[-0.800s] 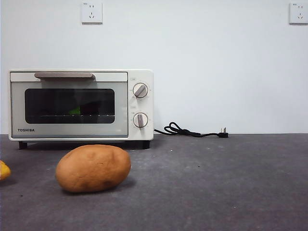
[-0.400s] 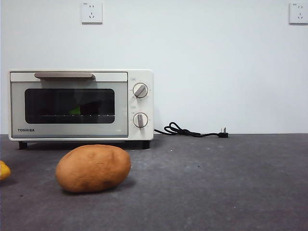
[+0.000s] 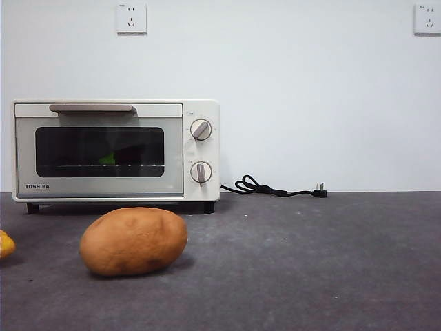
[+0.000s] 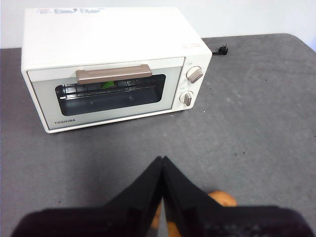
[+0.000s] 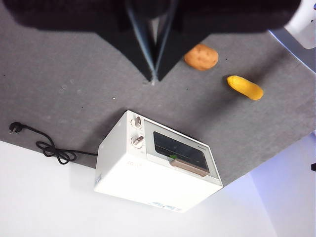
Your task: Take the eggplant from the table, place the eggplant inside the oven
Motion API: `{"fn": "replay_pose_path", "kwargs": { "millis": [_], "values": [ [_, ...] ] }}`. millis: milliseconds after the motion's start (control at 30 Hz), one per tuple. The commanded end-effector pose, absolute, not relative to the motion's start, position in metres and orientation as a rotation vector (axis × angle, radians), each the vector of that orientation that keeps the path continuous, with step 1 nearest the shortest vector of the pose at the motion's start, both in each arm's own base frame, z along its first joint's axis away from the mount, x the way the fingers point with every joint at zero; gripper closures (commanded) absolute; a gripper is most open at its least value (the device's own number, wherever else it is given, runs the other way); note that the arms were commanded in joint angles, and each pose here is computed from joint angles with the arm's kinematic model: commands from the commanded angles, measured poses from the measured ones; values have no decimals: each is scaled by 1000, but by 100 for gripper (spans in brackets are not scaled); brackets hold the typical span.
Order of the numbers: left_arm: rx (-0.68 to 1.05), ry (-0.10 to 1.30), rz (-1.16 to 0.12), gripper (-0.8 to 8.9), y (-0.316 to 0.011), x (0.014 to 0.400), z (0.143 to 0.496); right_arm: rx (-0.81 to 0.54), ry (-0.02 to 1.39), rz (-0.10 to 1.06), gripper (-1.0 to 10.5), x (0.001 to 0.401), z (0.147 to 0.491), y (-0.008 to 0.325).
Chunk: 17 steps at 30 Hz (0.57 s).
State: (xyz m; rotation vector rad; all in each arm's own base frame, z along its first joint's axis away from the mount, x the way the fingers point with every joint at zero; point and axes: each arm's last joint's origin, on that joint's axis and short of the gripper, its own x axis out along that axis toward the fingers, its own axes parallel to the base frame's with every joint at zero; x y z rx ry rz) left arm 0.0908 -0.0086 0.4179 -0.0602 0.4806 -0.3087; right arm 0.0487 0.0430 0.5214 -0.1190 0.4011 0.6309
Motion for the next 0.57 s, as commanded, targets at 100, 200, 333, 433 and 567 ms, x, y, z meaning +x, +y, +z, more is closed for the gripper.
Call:
{"fn": "replay_pose_path", "kwargs": {
  "millis": [100,200,333,433,567],
  "values": [
    [89,341,-329,818,-9,83,427,-121,427,628,946,48,519,43],
    [147,198,-326,818,-9,69,433,-121,427,628,946,48,519,43],
    [179,15,-319,818,-9,51,432,-121,427,628,946,48,519,43],
    [208,-71,-299,818,-9,45,421,-121,427,628,946,48,519,43],
    [237,-129,-264,818,-7,44,395,-121,427,628,946,48,519,43]
  ]
}}
